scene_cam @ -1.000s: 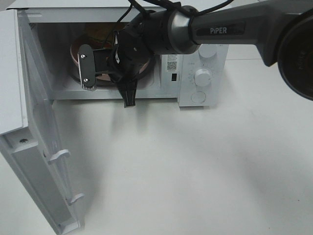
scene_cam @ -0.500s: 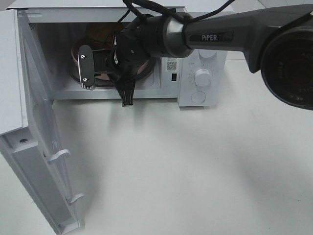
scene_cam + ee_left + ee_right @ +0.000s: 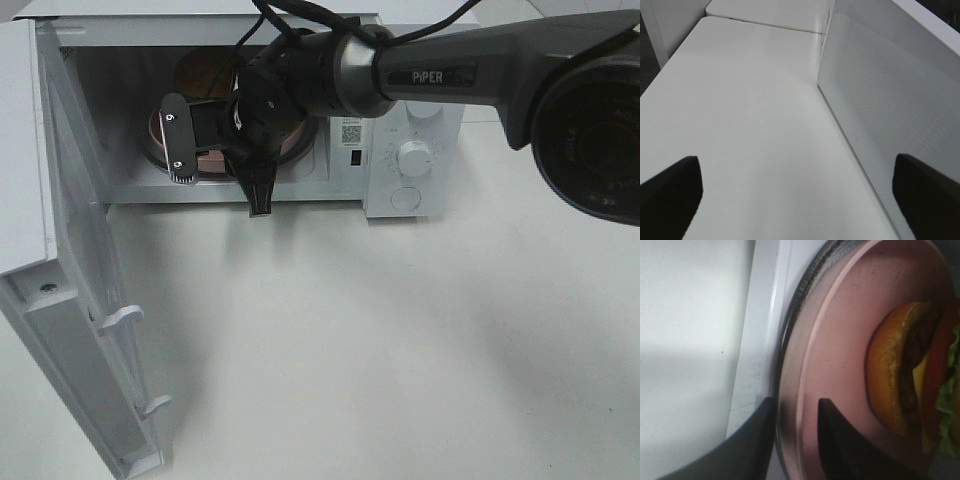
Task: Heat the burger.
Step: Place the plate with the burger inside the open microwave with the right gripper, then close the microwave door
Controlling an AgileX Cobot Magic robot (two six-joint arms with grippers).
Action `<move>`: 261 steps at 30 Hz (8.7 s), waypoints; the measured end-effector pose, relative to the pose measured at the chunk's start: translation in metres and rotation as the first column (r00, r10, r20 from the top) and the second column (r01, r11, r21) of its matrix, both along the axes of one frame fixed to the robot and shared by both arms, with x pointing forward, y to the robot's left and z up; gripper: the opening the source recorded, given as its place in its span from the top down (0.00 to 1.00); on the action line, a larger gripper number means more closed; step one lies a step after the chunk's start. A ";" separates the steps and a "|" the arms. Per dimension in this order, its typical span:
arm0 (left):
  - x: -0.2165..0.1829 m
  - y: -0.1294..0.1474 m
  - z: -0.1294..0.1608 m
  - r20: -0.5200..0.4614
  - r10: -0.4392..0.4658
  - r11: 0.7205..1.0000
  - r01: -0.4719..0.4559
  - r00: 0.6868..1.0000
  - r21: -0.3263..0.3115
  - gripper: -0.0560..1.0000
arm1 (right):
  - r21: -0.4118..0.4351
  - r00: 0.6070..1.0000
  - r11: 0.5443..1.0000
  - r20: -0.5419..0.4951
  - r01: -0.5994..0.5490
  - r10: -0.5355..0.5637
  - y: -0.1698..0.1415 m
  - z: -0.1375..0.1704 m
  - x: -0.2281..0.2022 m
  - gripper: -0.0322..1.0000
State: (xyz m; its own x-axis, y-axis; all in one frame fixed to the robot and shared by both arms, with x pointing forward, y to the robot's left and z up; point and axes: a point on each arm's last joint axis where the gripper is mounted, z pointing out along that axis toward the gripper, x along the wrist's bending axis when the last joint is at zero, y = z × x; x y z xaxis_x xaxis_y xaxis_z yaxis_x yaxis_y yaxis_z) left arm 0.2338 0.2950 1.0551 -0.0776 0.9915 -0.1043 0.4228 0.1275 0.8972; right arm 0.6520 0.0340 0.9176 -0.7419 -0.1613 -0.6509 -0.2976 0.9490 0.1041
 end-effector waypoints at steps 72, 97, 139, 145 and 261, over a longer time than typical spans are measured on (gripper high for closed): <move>0.000 0.000 0.000 0.000 0.000 1.000 0.000 1.000 0.000 0.02 | 0.297 0.787 0.736 -0.346 0.608 -0.511 -0.113 0.099 -0.131 0.23; 0.000 0.000 0.000 0.000 0.000 1.000 0.000 1.000 0.000 0.02 | 0.030 0.387 0.421 -0.455 0.907 -0.802 -0.199 0.140 -0.221 0.23; 0.000 0.000 0.000 0.000 0.000 1.000 0.000 1.000 0.000 0.02 | 0.145 0.211 0.156 -0.555 0.977 -0.805 -0.311 0.138 -0.336 0.23; 0.000 0.000 0.000 0.000 0.000 1.000 0.000 1.000 0.000 0.02 | 0.246 0.135 -0.016 -0.584 0.969 -0.800 -0.332 0.131 -0.358 0.23; 0.132 0.019 -0.012 0.103 0.049 0.998 -0.053 0.993 0.041 0.95 | 0.673 0.269 -0.324 -0.621 0.665 -0.736 -0.344 0.133 -0.423 0.23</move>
State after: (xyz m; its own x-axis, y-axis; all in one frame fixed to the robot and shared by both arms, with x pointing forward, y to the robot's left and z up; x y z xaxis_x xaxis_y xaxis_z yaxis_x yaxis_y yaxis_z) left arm 0.3657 0.3137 1.0432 -0.1195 0.9903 -0.0709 0.3227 0.1063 0.9405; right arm 0.2294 -0.3101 1.0501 0.1464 0.9851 0.0903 0.4785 -0.1504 0.8651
